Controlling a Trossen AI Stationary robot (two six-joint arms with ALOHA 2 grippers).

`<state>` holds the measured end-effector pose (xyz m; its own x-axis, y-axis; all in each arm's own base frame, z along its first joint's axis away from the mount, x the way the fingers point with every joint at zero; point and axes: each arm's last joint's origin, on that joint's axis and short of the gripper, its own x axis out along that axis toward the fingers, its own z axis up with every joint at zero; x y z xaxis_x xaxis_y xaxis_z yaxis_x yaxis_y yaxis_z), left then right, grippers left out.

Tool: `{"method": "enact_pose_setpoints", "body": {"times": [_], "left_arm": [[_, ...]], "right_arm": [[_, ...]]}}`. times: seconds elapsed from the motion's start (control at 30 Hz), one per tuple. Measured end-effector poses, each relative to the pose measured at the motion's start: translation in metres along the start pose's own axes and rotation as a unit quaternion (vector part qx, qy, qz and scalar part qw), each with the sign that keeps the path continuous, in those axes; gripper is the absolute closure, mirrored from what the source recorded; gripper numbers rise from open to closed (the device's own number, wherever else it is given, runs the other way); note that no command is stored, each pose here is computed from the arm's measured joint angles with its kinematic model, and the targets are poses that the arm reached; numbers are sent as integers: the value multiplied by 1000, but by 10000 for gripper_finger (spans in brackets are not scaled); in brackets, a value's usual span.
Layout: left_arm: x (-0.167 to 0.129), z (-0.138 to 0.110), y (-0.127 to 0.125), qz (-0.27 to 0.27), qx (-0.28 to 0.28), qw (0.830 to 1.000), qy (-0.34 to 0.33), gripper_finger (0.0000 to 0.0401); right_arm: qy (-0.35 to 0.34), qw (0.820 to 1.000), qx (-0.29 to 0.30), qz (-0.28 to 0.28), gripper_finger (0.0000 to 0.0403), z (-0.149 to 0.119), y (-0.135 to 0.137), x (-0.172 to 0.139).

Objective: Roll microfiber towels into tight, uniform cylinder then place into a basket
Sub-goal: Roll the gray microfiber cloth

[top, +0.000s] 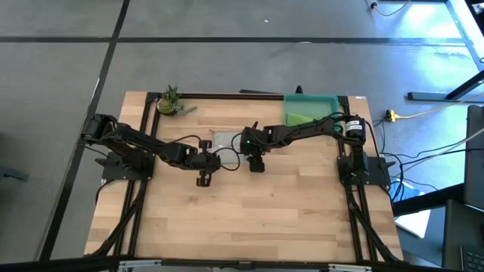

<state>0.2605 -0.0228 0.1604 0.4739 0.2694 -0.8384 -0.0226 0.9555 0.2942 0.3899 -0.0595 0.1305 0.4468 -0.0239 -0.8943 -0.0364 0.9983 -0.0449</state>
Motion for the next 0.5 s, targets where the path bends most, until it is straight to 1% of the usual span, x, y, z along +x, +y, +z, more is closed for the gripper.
{"method": "enact_pose_setpoints", "body": {"times": [0.07,0.23,0.3,0.4,0.5], "left_arm": [[0,-1,0,0,3,1000,6,338],[0,-1,0,-1,2,1000,4,378],[0,0,0,-1,1,1000,1,384],[0,0,0,-1,0,1000,0,379],[0,0,0,-1,0,1000,0,361]], "right_arm": [[0,1000,2,0,212,0,0,0],[0,1000,2,0,212,0,0,0],[0,1000,2,0,212,0,0,0],[0,1000,2,0,212,0,0,0],[-1,1000,2,0,212,0,0,0]]}}
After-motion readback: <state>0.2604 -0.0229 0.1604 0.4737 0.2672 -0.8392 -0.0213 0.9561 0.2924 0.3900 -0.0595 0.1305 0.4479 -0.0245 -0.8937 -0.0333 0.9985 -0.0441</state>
